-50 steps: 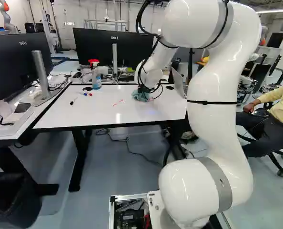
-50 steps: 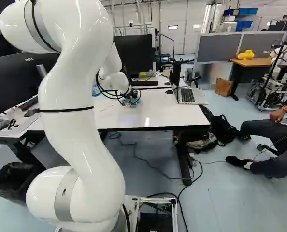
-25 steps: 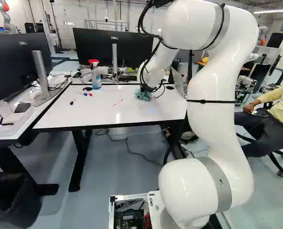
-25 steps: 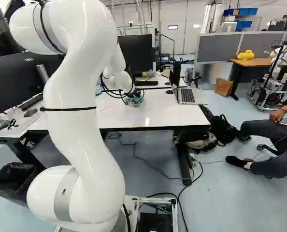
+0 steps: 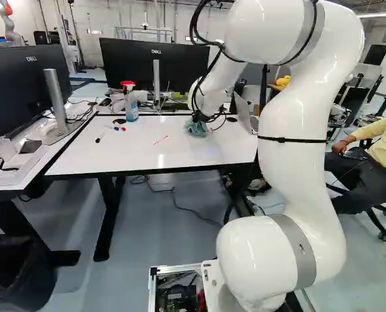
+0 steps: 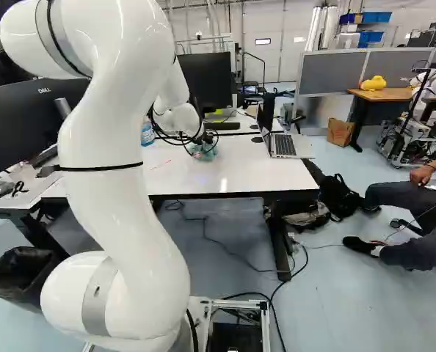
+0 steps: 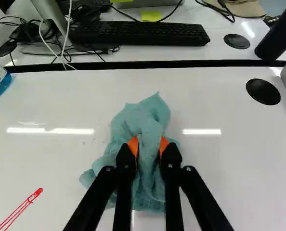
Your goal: Clean the table with the green towel
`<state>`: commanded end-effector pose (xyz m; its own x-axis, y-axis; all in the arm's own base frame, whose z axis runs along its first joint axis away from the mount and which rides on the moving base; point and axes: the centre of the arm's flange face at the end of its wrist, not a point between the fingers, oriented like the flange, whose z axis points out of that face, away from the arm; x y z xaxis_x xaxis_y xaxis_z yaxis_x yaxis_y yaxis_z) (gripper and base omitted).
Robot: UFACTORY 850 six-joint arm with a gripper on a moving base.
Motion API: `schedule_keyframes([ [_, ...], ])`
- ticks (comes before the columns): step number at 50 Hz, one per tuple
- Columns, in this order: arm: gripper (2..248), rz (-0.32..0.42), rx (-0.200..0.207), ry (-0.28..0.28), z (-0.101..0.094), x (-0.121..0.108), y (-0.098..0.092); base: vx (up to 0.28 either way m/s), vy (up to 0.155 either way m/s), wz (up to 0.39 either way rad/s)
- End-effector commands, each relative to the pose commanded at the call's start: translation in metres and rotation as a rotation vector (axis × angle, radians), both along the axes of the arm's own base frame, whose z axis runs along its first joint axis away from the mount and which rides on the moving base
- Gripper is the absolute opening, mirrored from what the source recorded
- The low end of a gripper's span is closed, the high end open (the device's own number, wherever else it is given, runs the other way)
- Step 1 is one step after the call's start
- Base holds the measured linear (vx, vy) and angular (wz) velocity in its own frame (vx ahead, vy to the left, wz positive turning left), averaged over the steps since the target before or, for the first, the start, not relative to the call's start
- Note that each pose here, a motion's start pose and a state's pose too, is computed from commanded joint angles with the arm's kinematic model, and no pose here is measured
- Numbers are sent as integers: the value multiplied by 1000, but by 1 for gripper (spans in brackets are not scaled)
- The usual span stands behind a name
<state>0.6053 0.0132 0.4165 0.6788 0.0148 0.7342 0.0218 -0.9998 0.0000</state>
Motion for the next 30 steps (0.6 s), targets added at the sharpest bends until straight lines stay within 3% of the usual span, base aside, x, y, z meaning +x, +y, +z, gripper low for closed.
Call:
schedule_keyframes([
  [30, 65, -14, -2, 105, 30, -47, -9, 0, 0, 0],
])
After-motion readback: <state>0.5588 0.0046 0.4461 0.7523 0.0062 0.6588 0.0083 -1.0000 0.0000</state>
